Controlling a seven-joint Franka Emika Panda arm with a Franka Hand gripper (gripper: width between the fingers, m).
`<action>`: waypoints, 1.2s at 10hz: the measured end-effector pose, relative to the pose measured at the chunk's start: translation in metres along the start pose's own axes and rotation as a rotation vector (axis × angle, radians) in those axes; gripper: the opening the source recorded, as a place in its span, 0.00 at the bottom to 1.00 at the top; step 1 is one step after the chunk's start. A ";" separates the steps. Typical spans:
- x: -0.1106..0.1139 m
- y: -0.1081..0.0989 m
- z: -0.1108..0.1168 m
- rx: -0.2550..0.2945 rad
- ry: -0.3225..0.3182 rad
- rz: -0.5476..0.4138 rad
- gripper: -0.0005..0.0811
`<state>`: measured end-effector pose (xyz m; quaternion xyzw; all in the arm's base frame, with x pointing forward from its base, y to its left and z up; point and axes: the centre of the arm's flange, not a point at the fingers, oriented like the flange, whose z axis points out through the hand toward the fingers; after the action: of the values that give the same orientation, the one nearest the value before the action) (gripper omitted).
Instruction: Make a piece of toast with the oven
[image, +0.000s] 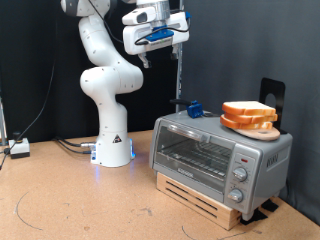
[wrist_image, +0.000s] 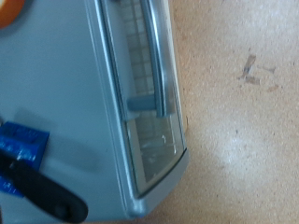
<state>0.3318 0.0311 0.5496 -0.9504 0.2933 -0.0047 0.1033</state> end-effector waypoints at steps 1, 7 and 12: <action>0.005 -0.003 0.009 0.001 0.006 0.000 0.99; 0.020 -0.015 0.048 -0.040 -0.019 -0.005 0.99; 0.025 -0.010 0.067 -0.019 -0.041 -0.095 0.99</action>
<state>0.3629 0.0379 0.4850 -0.9641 0.2457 0.0126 0.0999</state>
